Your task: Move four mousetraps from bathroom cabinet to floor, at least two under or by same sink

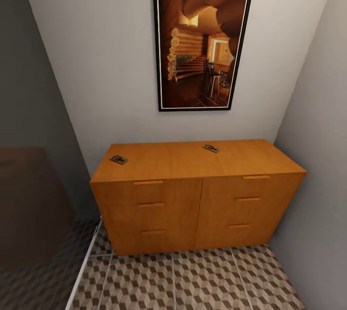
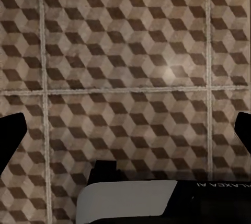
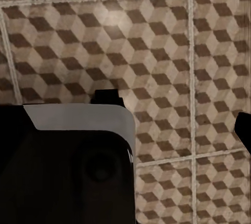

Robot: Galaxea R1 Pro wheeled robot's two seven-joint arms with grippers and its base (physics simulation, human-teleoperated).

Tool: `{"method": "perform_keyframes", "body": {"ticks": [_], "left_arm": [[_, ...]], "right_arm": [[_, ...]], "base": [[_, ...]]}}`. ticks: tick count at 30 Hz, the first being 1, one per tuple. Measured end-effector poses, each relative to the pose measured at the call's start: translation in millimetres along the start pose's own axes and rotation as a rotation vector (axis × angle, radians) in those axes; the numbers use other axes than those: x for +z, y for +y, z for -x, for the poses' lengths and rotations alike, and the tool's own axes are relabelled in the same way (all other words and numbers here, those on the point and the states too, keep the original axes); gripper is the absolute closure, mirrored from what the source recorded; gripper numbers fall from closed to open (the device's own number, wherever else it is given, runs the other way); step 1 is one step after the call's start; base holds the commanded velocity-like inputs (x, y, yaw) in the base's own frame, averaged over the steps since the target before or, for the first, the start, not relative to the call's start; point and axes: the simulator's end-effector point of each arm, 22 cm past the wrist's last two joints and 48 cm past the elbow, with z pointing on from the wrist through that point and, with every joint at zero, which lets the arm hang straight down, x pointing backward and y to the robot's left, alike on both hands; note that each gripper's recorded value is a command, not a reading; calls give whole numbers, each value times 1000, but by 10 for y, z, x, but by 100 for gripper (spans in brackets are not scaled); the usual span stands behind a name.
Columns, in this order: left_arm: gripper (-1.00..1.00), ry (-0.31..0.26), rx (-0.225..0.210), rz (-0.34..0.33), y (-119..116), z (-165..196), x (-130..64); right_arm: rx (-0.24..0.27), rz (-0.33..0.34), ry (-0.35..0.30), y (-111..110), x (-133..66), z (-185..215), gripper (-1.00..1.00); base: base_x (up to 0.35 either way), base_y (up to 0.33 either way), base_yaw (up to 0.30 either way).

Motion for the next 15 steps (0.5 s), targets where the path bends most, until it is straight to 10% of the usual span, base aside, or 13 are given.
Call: {"method": "perform_keyframes", "body": {"ticks": [15], "left_arm": [[-100,-270,91,-42,-241,1753,-426]], "right_arm": [[63,-75,-242,-445,-467,2041,-100]], "base": [[0,0,0]]}}
